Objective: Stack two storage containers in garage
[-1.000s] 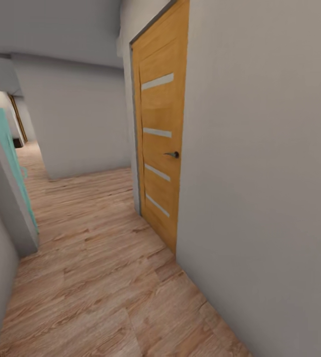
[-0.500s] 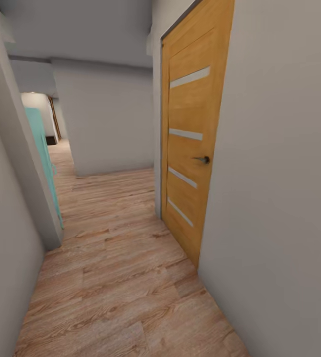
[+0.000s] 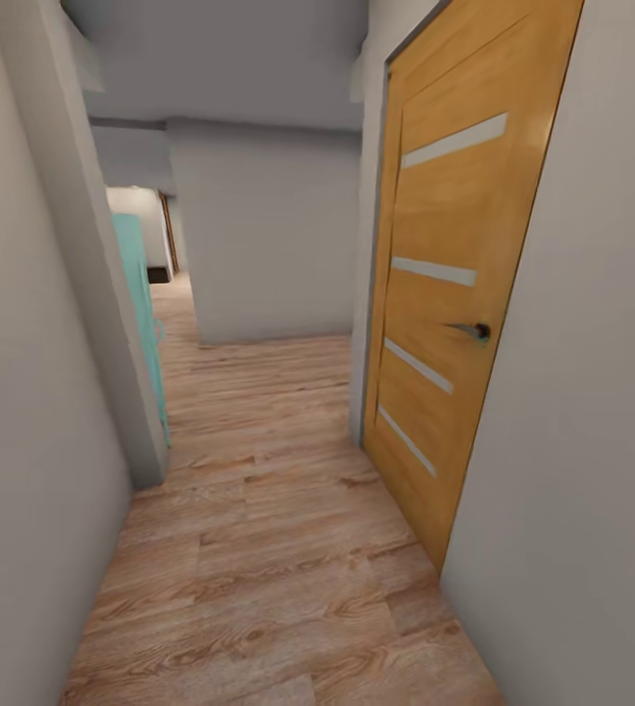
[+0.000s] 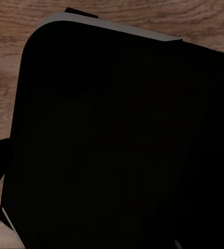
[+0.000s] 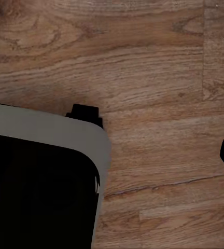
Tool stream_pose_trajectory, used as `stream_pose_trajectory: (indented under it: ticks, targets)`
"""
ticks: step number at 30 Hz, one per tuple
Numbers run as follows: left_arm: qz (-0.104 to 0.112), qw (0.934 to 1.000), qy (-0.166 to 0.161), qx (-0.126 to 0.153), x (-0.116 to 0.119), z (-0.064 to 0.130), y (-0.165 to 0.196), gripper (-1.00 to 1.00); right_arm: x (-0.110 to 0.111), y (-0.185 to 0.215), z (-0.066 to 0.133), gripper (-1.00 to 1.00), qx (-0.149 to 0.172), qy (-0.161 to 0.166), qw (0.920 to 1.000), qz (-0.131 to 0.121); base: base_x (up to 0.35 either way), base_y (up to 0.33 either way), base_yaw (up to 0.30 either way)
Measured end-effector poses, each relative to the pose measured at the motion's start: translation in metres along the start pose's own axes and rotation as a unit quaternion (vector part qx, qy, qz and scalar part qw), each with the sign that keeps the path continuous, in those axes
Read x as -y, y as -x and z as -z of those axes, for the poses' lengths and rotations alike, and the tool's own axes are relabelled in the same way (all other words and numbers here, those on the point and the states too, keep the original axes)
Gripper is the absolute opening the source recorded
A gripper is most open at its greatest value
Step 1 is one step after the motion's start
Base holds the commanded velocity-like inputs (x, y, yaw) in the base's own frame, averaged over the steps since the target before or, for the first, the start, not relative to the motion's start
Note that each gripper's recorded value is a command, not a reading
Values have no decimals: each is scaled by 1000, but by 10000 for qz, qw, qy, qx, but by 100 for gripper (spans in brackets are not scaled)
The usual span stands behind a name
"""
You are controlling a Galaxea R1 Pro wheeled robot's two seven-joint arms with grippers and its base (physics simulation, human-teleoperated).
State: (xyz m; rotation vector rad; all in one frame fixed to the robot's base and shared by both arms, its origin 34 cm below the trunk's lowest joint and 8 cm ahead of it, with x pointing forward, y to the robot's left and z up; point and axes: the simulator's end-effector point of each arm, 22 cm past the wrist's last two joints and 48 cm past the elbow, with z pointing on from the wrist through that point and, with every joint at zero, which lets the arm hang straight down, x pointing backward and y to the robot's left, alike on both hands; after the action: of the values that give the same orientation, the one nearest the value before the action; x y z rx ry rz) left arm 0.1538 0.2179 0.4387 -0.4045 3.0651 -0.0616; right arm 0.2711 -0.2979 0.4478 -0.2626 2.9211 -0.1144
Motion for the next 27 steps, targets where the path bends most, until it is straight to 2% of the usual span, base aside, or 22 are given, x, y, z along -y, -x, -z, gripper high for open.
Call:
stream_pose_trajectory:
  ticks: [14,27]
  targets:
    - [5,10000,0,2,0,0,0,100,0,0,0,100,-2,1,10000,3,322,0,295]
    - [-25,10000,3,-58,-1,0,-2,100,1,-1,0,100,-6,13,10000,78,324,0,33]
